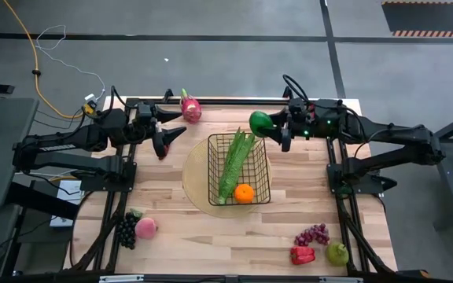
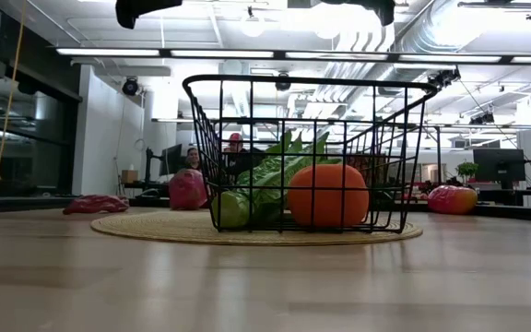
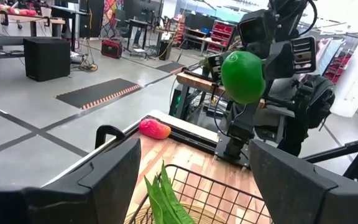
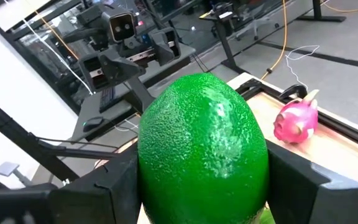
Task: Build produce basket
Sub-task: Put the lime into the wire basket
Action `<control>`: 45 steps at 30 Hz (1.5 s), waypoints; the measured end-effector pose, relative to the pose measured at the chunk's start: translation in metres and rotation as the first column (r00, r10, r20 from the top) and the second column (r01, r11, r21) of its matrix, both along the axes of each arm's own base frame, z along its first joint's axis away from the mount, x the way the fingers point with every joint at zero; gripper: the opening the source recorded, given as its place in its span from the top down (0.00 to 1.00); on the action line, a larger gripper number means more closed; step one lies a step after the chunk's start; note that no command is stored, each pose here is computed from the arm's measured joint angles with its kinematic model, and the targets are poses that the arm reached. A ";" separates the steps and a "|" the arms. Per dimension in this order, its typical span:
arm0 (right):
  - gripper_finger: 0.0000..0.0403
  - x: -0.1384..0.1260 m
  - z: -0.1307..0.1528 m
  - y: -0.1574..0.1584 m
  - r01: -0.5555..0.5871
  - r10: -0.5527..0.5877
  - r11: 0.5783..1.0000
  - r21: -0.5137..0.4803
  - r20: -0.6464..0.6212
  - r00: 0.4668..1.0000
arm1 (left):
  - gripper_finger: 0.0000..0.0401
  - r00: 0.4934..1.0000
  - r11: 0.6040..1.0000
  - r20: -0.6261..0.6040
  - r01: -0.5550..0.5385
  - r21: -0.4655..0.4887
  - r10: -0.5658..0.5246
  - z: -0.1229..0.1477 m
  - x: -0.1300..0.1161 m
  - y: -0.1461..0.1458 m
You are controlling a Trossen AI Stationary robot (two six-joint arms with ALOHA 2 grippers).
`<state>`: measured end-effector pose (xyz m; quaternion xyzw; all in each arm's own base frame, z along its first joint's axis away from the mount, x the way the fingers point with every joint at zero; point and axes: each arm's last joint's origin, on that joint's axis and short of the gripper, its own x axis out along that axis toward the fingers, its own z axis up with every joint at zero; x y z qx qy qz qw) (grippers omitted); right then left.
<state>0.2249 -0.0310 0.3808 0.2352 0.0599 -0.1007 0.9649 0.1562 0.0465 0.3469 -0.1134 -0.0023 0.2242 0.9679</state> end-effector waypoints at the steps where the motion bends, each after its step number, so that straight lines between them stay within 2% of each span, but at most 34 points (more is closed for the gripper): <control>1: 0.38 0.000 0.000 0.001 -0.002 0.002 1.000 0.000 0.000 1.000 | 0.29 1.000 1.000 0.000 0.000 0.000 0.000 0.000 0.000 0.000; 7: 0.38 0.002 0.000 0.001 0.003 -0.003 1.000 -0.002 0.002 1.000 | 0.29 1.000 1.000 0.002 0.002 0.000 -0.002 0.000 0.000 0.000; 11: 0.38 0.008 -0.001 0.001 0.002 -0.002 1.000 -0.009 0.022 1.000 | 0.29 0.998 0.998 0.025 0.056 0.005 -0.056 0.002 0.001 -0.001; 16: 0.38 0.025 -0.009 0.007 -0.034 0.034 0.999 -0.010 0.013 0.999 | 0.29 0.994 0.994 0.023 0.104 0.028 -0.105 0.003 0.001 -0.003; 21: 0.38 0.044 -0.021 0.013 -0.074 0.073 0.997 -0.005 -0.010 0.997 | 0.29 0.995 0.995 0.022 0.097 0.031 -0.098 0.003 0.001 -0.003; 25: 0.38 0.056 -0.033 0.020 -0.124 0.124 0.992 0.008 -0.062 0.990 | 0.29 0.995 0.995 0.022 0.097 0.031 -0.098 0.003 0.001 -0.003; 35: 0.38 0.078 -0.067 0.032 -0.163 0.167 0.986 0.034 -0.219 0.961 | 0.29 0.995 0.995 0.003 0.095 0.024 -0.095 0.001 0.004 -0.002; 41: 0.38 0.090 -0.092 0.038 -0.179 0.187 0.982 0.055 -0.338 0.922 | 0.29 0.995 0.995 -0.019 0.095 0.016 -0.095 -0.002 0.007 -0.001; 45: 0.38 0.097 -0.106 0.043 -0.220 0.208 0.975 0.016 -0.390 0.897 | 0.29 0.995 0.995 -0.041 0.095 0.007 -0.095 -0.005 0.010 0.000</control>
